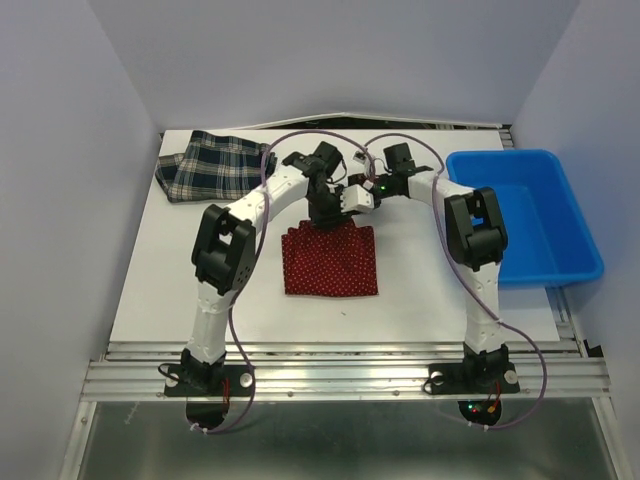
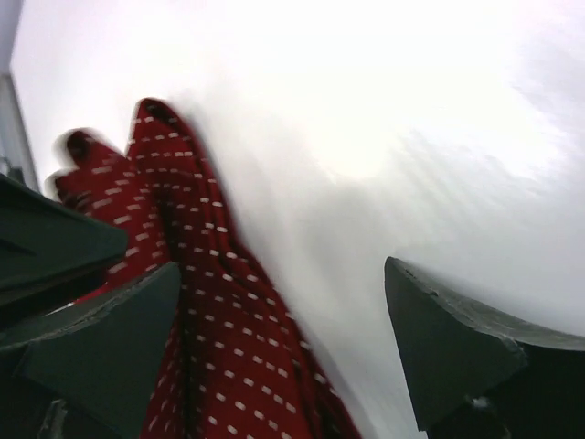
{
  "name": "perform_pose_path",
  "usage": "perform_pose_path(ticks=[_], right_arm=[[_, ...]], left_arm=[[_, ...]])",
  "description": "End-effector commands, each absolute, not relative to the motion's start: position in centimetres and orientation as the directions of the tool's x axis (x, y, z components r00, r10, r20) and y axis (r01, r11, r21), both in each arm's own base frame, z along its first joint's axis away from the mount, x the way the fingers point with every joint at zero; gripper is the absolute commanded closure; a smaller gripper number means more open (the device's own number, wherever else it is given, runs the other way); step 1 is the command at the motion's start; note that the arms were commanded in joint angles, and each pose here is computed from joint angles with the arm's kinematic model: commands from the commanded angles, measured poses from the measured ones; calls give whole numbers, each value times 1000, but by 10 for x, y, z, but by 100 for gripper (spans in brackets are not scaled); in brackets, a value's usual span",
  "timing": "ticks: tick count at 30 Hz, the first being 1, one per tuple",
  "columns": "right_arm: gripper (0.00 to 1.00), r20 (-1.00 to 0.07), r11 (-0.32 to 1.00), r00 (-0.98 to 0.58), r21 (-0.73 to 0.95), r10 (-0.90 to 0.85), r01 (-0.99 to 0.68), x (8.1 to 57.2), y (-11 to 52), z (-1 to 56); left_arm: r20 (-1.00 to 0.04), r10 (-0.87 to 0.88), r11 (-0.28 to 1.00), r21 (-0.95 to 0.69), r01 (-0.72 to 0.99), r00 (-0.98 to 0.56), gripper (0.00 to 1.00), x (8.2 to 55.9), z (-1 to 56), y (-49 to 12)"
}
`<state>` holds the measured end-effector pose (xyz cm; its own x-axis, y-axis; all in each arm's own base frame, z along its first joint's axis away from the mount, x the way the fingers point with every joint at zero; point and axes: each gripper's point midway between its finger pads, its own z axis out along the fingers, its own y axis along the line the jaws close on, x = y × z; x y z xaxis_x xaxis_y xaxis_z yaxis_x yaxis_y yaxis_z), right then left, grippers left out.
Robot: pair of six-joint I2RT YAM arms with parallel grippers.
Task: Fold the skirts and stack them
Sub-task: Fold the skirt
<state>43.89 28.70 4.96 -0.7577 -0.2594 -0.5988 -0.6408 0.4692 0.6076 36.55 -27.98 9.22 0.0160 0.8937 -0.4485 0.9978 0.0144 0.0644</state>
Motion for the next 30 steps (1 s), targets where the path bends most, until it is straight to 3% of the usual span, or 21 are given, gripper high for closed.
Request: perform_pose_path(ticks=[1,4,8,9,12,13,16,17,19,23,30], right_arm=[[0,-598,623,-783,550,-171,-556,475,253,56],[0,-637,661,-762,522,-119,-539,488,232,86],[1,-683,690,-726,486,-83,-536,487,206,129],[2,-672,698,-736,487,-85,-526,477,203,127],[16,-642,628,-765,581,-37,-518,436,210,148],[16,-638,601,-768,597,-45,-531,423,217,152],[32,-636,540,-768,622,-75,-567,381,237,160],[35,-633,526,-771,632,-75,-570,371,242,163],[41,-634,480,-770,657,-66,-582,355,253,173],[47,-560,453,-819,701,-128,-550,321,268,134],[51,-503,664,-848,578,-169,-475,343,246,65]], left_arm=[[-441,897,9,102,995,37,50,388,101,-282],[-462,886,50,149,988,24,46,407,122,-280],[-551,833,207,232,950,-47,45,444,180,-266],[-593,796,285,193,939,-120,45,446,194,-253],[-731,635,375,8,927,-251,46,416,228,-242],[-760,578,393,-59,918,-296,46,405,229,-242],[-755,433,453,-289,843,-492,46,354,191,-239],[-793,387,451,-283,847,-471,46,356,211,-243],[-766,319,454,-393,800,-558,46,334,192,-246],[-686,277,473,-512,717,-673,46,315,142,-245],[-586,221,586,-559,586,-780,49,334,82,-230]])
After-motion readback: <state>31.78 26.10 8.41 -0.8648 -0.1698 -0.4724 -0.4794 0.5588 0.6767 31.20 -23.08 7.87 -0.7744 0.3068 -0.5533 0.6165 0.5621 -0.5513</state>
